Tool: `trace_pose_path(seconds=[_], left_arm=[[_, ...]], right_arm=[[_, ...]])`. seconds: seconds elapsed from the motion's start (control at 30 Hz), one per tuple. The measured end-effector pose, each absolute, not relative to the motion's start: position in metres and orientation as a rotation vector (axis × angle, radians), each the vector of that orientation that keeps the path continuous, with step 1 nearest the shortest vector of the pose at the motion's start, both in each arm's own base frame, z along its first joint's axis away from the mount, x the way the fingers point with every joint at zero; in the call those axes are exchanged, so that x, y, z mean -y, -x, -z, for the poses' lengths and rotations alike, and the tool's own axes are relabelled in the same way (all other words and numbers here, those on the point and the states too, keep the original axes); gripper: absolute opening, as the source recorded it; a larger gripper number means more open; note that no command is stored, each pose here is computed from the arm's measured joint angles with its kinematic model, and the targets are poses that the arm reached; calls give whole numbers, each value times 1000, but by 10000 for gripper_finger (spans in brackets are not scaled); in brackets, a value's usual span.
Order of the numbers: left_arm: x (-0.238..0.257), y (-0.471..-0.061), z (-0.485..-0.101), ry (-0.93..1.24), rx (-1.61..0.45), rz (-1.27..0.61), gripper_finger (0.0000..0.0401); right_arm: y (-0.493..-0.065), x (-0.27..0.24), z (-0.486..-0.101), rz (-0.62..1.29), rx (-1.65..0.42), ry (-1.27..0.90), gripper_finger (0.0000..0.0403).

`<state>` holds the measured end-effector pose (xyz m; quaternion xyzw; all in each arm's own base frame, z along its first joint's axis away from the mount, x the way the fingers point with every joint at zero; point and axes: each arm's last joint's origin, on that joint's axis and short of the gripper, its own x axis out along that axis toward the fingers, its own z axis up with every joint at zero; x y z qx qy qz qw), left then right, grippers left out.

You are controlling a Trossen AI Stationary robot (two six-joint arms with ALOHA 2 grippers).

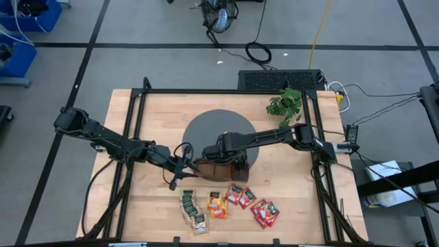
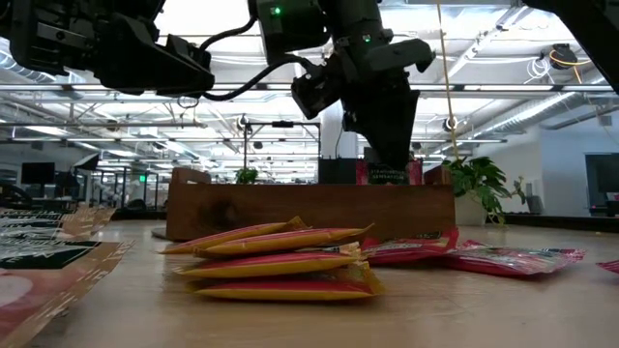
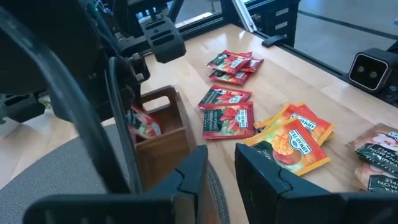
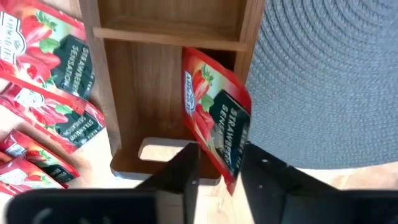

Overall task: Pick & Place Tea
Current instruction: Put the red tea bag into the right section of the wooden organizer, then put the yellow tea bag into the middle section of the wooden organizer

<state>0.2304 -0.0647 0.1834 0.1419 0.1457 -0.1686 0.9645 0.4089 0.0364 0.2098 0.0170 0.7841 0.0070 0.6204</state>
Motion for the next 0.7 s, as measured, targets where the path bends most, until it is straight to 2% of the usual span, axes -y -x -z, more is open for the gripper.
trace_pose_path(seconds=[0.13, 0.3, 0.47, 0.7], left_arm=[[65, -230, -183, -287, -295, 341, 88], [64, -230, -181, -296, -322, 344, 88], [63, -230, -181, -320, -326, 313, 88], [68, -230, -183, -183, -318, 303, 88]], right_arm=[[-409, -36, -213, -17, -1785, -38, 152], [-405, -31, -235, -36, -1699, -32, 176], [-397, -24, -269, -39, -1554, 8, 179], [-392, -35, -318, -98, -1213, 65, 172]])
